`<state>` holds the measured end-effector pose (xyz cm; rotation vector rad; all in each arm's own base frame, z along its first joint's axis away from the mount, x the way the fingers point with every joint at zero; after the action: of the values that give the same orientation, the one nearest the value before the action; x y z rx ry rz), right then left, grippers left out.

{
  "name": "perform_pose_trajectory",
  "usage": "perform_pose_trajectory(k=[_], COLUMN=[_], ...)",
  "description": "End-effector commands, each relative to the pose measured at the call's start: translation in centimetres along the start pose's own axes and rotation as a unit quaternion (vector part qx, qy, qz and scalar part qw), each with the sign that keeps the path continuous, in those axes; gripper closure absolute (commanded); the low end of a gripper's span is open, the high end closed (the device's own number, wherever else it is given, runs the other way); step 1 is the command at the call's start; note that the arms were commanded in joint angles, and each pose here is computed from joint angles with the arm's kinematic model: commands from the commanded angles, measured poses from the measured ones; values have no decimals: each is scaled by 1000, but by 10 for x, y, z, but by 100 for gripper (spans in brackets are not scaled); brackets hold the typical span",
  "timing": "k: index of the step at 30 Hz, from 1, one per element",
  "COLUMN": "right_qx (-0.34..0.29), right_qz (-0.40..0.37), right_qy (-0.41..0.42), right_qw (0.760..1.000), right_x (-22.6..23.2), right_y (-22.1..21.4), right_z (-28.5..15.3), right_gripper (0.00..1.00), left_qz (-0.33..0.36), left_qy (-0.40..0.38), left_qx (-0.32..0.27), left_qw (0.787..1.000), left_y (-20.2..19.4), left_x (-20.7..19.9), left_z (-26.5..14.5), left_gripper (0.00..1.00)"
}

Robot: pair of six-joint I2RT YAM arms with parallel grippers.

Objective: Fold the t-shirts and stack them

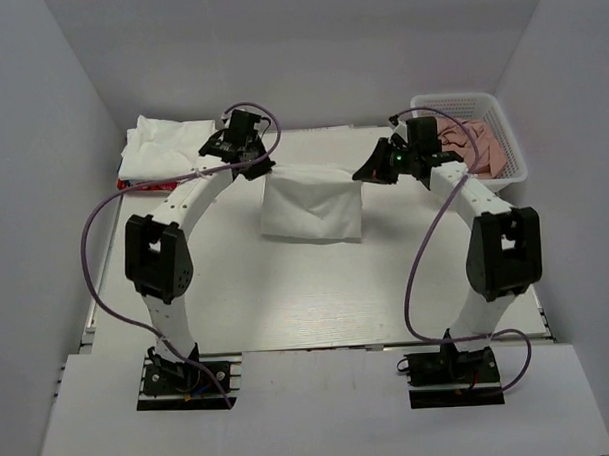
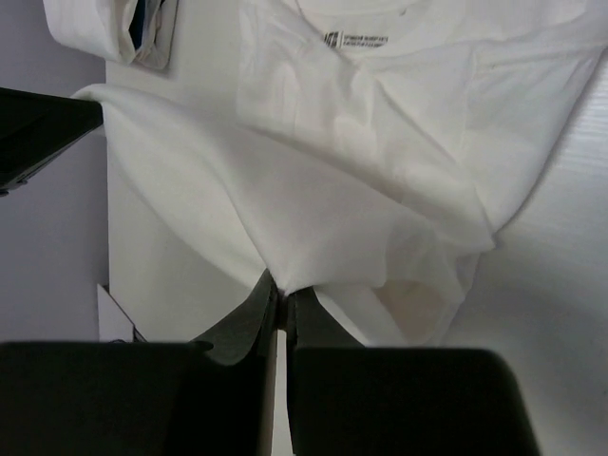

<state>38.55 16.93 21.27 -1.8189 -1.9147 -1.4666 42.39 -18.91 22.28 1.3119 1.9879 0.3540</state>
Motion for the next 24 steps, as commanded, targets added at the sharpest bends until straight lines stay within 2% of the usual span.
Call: perform_pose_trajectory(k=[1,2,3,8,10,11,12,13,14,15,16,19,20,21,22,24], right_qx=[-22,-29,-27,-1,6,-17,-21,-31,-51,-54,-52,-47,-62,-58,-54,-69], right_qz=[-3,-5,-1,27,42,31,29,22,8,1,-7,-43,-59,-59,-67,-103], right_qy=[26,27,24,9,-1,-3,-7,-5,5,7,5,-5,-4,-15,-21,-29], right_qw=[999,999,999,1000,999,999,999,999,999,998,999,998,996,996,996,992], right_x=[-7,-10,-14,-49,-62,-60,-66,-66,-66,-64,-65,-55,-38,-41,-37,-25], right_y=[32,46,48,62,60,75,77,82,100,105,107,110,117,106,95,93], right_z=[10,16,20,61,77,77,85,88,94,95,95,89,71,71,62,47], right_gripper=[100,100,100,100,100,86,66,11,10,10,10,10,10,10,10,10], left_qz=[0,-3,1,-3,-6,-11,-11,-14,-14,-17,-16,-13,-7,3,2,23], left_qy=[-15,1,-13,-17,-21,-30,-30,-39,-54,-57,-72,-78,-80,-96,-86,-110], left_qx=[-22,-10,-18,-8,20,17,28,24,16,6,-2,-4,-7,-17,-2,-5], left_qw=[1000,1000,1000,1000,1000,999,999,999,998,998,997,997,997,995,996,994], left_y=[33,31,40,56,48,54,49,54,60,70,77,84,85,88,75,64], left_x=[-5,2,-7,-2,4,5,6,7,0,0,-7,-7,-7,-16,-6,-16], left_z=[6,27,29,66,87,92,102,105,104,101,98,87,83,65,69,60], left_gripper=[100,100,100,100,100,88,79,72,27,3,0,0,0,0,0,0])
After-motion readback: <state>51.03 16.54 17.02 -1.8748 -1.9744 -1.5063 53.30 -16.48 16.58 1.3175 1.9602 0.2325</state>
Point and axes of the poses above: each gripper's point midway between its finger pads, its own z axis out along the fingers, its own x axis along the line the jaws close on, y = z × x, the point moved 6 cm from there along -z, back along the fingers, and after that the axes turned 3 degrees about -z, right-handed, at the moved point
